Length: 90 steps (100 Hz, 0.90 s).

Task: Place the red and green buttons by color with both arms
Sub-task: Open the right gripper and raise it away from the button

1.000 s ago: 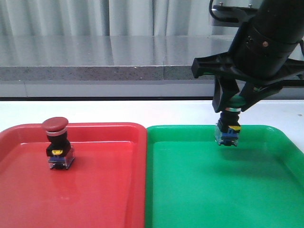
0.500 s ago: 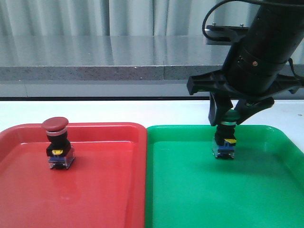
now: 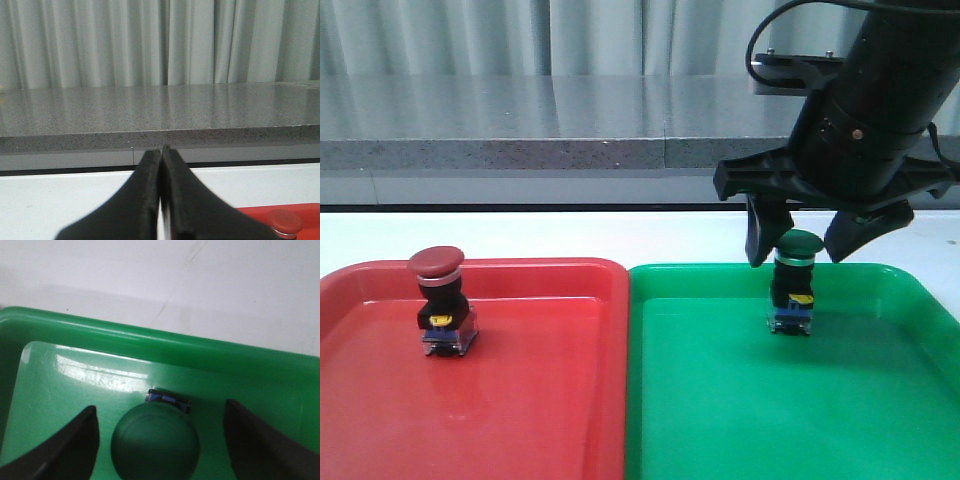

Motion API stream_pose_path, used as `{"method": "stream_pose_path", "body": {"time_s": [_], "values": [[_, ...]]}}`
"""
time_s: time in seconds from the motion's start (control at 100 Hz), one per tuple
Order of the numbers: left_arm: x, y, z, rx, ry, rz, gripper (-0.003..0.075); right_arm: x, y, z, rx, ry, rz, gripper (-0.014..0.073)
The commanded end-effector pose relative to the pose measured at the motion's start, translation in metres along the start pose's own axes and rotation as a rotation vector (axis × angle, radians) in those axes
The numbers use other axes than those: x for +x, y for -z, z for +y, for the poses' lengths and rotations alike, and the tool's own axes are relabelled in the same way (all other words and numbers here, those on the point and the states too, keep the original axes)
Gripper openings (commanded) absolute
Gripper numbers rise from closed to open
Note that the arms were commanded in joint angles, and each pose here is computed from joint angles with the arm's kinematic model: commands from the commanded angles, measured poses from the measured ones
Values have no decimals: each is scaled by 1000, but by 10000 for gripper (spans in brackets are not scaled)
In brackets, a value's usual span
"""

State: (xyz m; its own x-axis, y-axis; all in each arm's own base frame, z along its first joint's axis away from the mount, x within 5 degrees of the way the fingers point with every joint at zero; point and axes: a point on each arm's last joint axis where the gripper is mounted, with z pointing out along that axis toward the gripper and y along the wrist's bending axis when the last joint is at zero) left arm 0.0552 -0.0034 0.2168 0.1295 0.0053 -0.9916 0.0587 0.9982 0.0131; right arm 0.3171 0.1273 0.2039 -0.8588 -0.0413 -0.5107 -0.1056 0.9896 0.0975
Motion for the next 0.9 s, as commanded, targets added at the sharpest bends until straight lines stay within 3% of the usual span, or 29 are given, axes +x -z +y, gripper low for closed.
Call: {"method": "stream_pose_path", "body": {"time_s": [0.0,0.26,0.59,0.89], "values": [[5,2,-1,5,13,-67,-20,-13,18,3,-29,-3,-87,594],[5,2,-1,5,13,-67,-20,-20,44,3,-51,1,-170,594],[5,2,-1,5,13,-67,-19,-28,129,-7,-41,87,-414,593],[5,2,-1,5,13,-67,-19,1,190,-25,-2,138,-559,593]]}}
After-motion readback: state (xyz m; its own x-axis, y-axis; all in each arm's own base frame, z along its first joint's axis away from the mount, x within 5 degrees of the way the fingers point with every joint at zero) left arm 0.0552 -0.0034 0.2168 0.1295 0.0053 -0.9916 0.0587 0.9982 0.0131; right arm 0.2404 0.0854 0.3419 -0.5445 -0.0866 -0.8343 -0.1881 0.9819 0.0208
